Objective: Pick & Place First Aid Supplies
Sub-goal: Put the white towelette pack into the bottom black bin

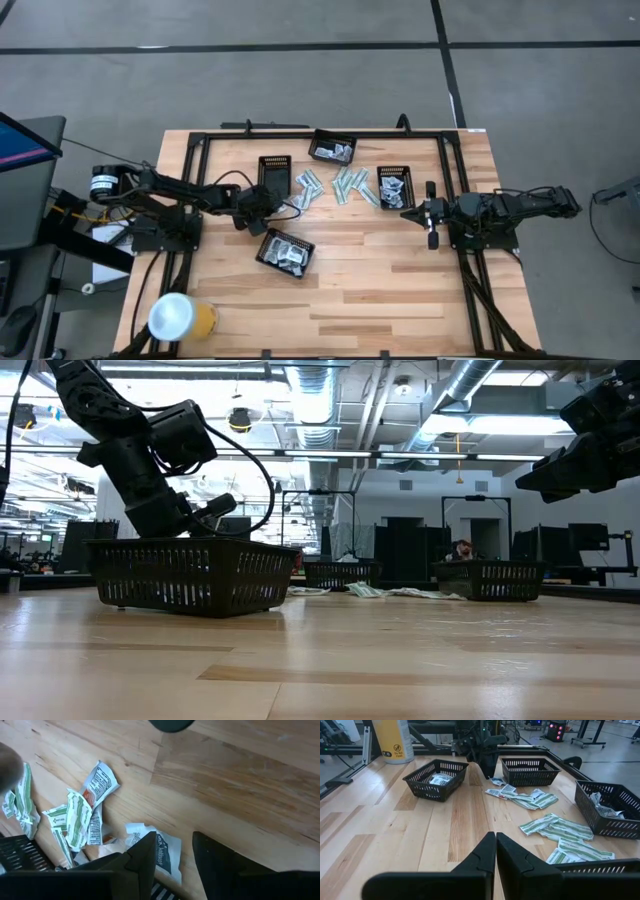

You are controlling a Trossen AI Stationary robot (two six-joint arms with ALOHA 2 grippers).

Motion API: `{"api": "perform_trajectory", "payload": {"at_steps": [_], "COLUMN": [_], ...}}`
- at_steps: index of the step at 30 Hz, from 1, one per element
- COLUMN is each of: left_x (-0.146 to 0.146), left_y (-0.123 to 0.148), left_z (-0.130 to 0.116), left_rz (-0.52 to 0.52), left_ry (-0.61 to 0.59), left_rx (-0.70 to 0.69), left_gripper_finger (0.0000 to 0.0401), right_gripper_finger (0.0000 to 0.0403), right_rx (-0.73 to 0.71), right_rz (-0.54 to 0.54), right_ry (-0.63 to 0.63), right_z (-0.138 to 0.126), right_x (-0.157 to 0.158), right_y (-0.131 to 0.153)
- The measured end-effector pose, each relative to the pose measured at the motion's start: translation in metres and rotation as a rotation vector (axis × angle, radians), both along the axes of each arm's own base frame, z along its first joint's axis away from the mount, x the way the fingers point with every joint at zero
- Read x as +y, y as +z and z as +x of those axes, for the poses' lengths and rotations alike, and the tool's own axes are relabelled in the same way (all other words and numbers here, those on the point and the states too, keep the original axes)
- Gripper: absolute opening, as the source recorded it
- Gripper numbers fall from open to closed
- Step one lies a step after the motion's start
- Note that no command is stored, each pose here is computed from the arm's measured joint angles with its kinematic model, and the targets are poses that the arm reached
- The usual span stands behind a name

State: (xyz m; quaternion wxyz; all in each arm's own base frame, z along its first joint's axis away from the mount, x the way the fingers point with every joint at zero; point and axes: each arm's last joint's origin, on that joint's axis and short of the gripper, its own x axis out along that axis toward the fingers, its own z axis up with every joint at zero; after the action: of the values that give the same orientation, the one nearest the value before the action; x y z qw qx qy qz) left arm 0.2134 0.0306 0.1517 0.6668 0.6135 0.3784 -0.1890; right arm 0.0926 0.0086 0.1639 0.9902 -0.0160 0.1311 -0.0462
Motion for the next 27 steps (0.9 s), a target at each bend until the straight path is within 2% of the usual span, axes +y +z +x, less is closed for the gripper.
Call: {"api": "perform_trajectory", "payload": {"at_steps": [5,10,20,27], "left_x": [0.0,-0.0001,-0.0007,-0.0074], "left_y": [-0.0002,-0.0008,-0.0028,-0.0029], "left_z": [0.0,-0.0005,-0.0017,-0.001], "left_rz": [0.0,-0.001,-0.008,-0.008], "left_ry": [0.001,0.0,-0.009,-0.033], "left_rx": [0.001,0.008,0.025,0.027], "left_gripper_finger": [0.0127,0.0104,0.0009,0.0004], "right_gripper_finger": [0.0008,0.0008,0.0008,0.0008], "right_rx": [0.0,0.0,0.0,-0.001], "right_rz": [0.0,0.0,0.0,0.0], "right_ry": [0.0,0.0,0.0,0.0], "right_z": [0.0,0.0,0.0,0.0], "right_x": [0.0,0.0,0.0,0.0], "right_y": [0.0,0.0,0.0,0.0]}}
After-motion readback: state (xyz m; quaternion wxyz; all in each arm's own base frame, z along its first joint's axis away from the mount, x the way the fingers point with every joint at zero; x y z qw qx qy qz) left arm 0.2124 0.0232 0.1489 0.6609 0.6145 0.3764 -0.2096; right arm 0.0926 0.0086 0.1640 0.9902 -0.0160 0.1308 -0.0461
